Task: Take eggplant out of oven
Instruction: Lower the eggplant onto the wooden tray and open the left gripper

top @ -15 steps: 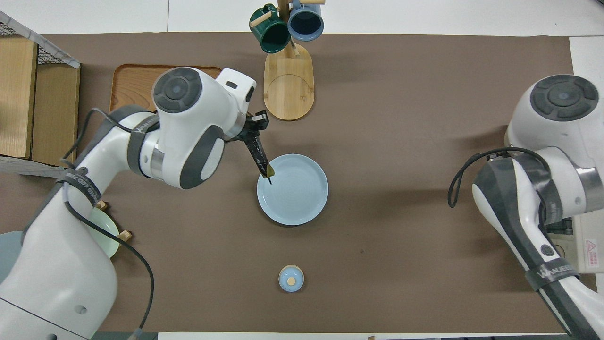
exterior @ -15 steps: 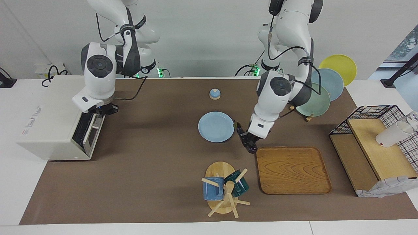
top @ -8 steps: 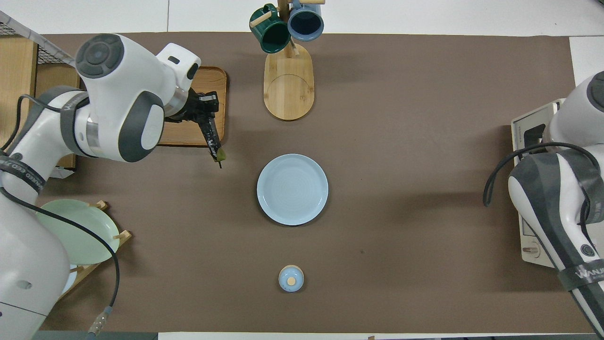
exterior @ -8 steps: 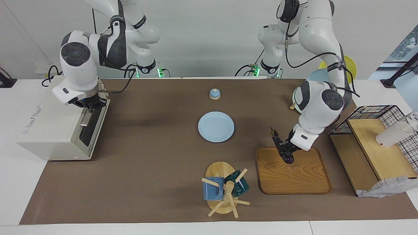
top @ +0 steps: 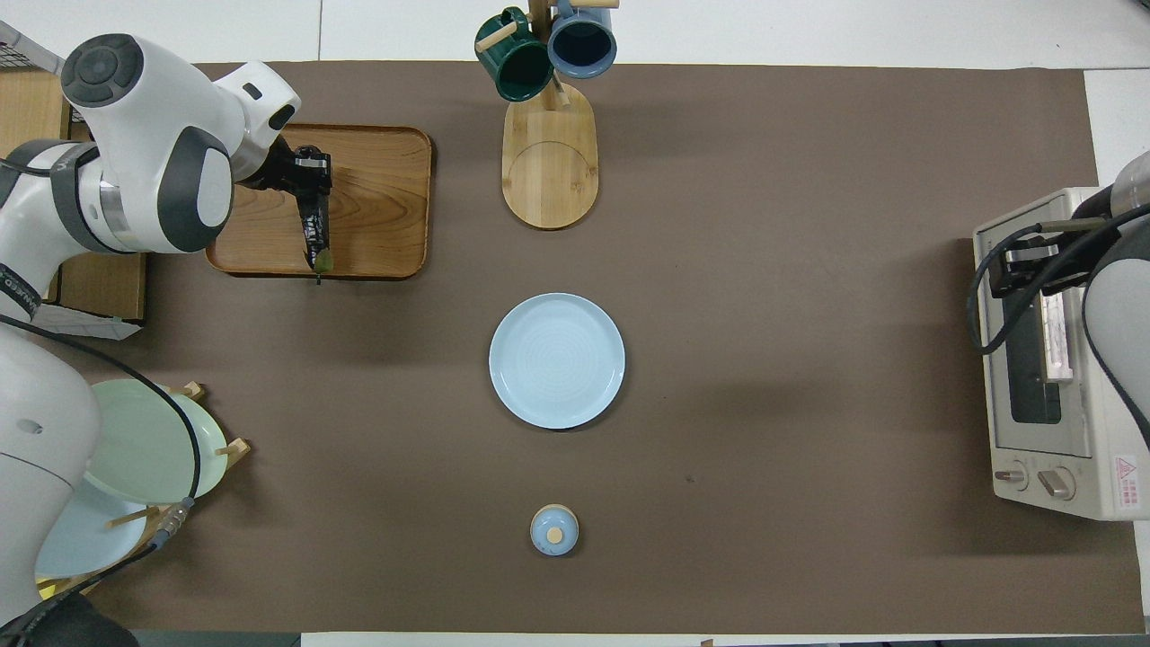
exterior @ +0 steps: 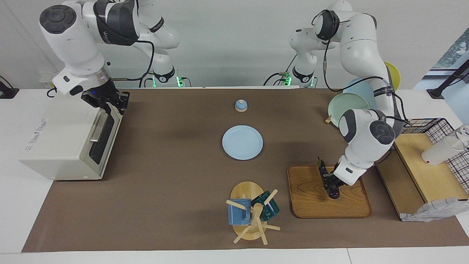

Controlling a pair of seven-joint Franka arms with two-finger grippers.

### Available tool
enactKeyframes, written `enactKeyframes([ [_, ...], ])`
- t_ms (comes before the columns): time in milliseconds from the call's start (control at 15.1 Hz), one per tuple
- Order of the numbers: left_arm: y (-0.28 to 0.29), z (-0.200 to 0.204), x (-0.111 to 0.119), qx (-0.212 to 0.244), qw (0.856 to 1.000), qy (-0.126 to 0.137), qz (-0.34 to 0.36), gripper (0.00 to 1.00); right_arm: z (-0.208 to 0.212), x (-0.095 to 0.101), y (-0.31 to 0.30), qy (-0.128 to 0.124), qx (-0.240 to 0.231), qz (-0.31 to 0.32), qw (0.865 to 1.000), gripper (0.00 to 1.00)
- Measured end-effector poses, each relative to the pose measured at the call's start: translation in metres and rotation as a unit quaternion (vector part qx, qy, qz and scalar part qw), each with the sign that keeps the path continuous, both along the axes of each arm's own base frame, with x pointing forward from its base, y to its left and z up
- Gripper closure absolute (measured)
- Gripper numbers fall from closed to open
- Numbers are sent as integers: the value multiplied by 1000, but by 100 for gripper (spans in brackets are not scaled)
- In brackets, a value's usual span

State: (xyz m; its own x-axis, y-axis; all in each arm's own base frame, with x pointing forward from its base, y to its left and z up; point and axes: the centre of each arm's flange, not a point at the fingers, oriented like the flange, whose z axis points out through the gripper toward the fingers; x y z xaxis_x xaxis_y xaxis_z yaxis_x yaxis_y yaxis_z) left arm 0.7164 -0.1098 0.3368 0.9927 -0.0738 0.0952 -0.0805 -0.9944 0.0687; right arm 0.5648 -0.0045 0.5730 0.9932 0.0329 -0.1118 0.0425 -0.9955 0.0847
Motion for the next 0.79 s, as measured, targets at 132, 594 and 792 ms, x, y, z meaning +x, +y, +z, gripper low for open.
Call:
enactKeyframes([
  [132, -2, -6, 0, 0, 1000, -3, -4, 60, 0, 0, 0, 2, 2, 21, 1000, 25],
  [594, -5, -7, 0, -1, 1000, -5, -6, 43, 11, 0, 0, -1, 7, 30, 1000, 0],
  [792, -4, -9, -2, 0, 1000, 7, -7, 12, 11, 0, -4, -1, 7, 26, 1000, 0],
])
